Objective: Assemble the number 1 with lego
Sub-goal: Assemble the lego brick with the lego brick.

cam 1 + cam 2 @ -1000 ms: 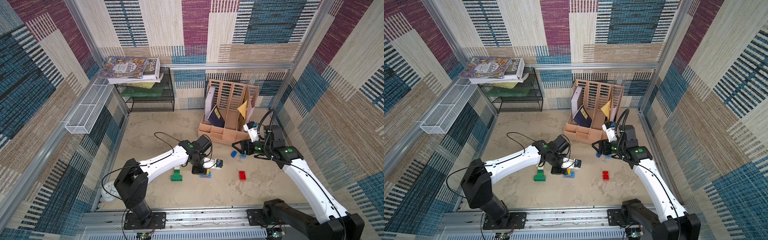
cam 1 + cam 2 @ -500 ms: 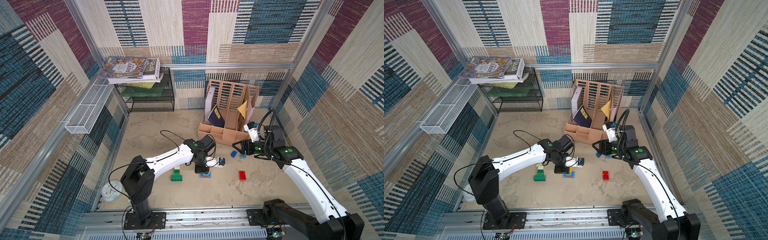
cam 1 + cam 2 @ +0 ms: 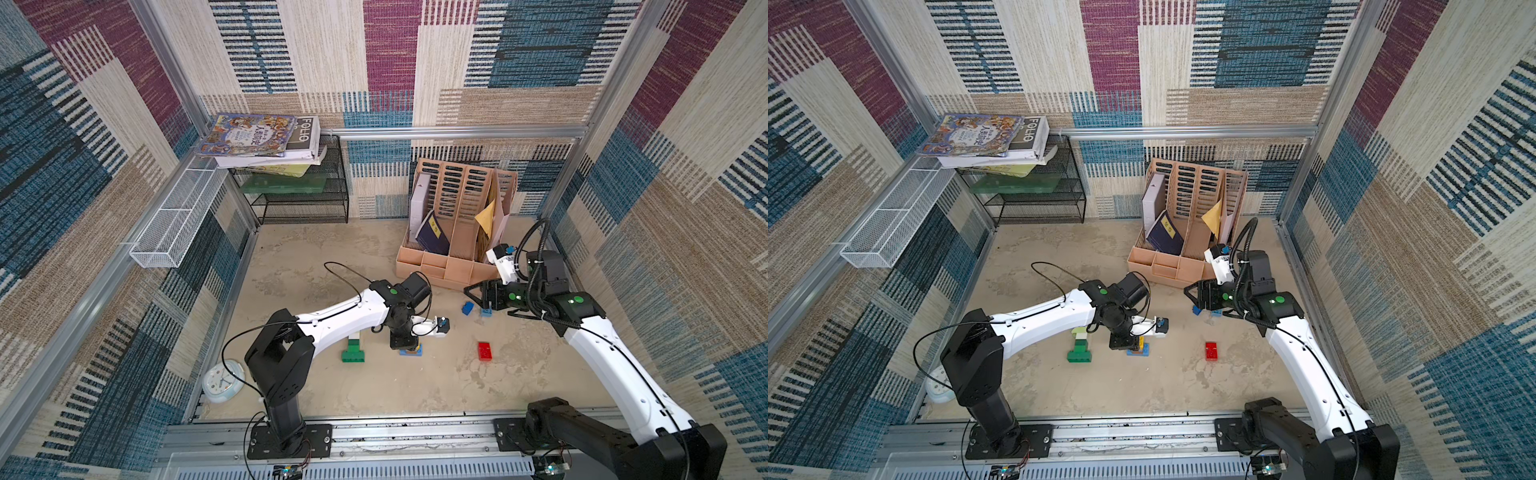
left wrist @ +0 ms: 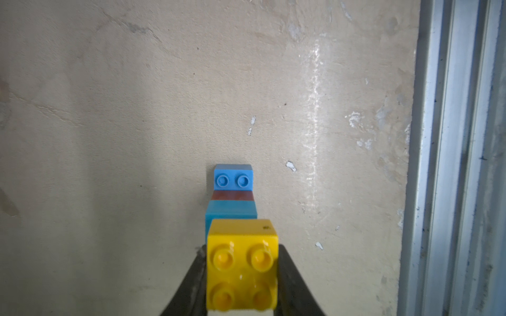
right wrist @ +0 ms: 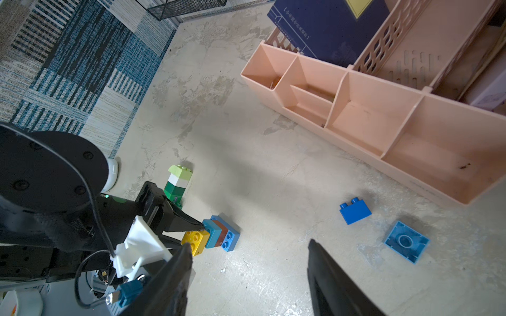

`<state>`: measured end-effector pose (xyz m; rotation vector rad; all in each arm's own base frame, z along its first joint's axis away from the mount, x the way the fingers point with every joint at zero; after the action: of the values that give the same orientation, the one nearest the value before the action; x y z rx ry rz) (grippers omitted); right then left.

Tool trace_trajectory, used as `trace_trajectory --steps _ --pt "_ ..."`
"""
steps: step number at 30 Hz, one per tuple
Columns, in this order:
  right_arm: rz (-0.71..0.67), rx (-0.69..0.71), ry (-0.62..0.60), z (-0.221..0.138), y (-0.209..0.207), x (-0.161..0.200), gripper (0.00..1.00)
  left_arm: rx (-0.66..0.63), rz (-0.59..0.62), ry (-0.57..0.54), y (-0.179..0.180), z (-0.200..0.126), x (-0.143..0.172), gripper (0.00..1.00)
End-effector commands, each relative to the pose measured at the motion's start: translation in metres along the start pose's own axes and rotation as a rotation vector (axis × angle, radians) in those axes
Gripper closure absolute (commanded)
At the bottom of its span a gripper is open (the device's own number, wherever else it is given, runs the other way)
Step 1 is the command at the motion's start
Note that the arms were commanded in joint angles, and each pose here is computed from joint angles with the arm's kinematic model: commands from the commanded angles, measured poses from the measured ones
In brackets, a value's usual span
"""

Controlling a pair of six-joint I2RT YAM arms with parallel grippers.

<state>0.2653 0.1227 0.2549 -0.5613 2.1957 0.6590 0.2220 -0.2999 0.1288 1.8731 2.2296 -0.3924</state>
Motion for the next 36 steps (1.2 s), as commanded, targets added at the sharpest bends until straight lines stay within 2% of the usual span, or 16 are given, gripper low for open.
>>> trace_trajectory --steps 1,22,29,36 --pt "-0.005 -0.014 -0.01 -0.001 0.002 -0.002 0.32 -0.007 -0.003 -0.006 0.002 0.0 0.0 0.88" --pt "-0.002 -0.024 -0.004 0.001 0.002 -0.001 0.32 -0.001 0.003 0.062 0.004 0.019 0.021 0.86" --pt "-0.004 -0.029 -0.008 0.002 0.002 -0.002 0.32 -0.009 -0.004 0.05 0.004 0.013 0.021 0.84" --pt "-0.003 -0.031 -0.006 0.003 0.002 -0.003 0.32 -0.022 -0.008 0.018 0.007 0.004 0.017 0.74"
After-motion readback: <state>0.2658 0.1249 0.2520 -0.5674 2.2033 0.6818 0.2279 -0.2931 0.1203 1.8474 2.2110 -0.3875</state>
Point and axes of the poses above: each gripper's point midway between its finger pads, its own z axis out along the fingers, its own y axis along the line the jaws close on, x = y × z, the point moved 4 cm from there along -z, back along the fingers, and after that the axes turned 12 degrees about -z, right-handed, at the moved point
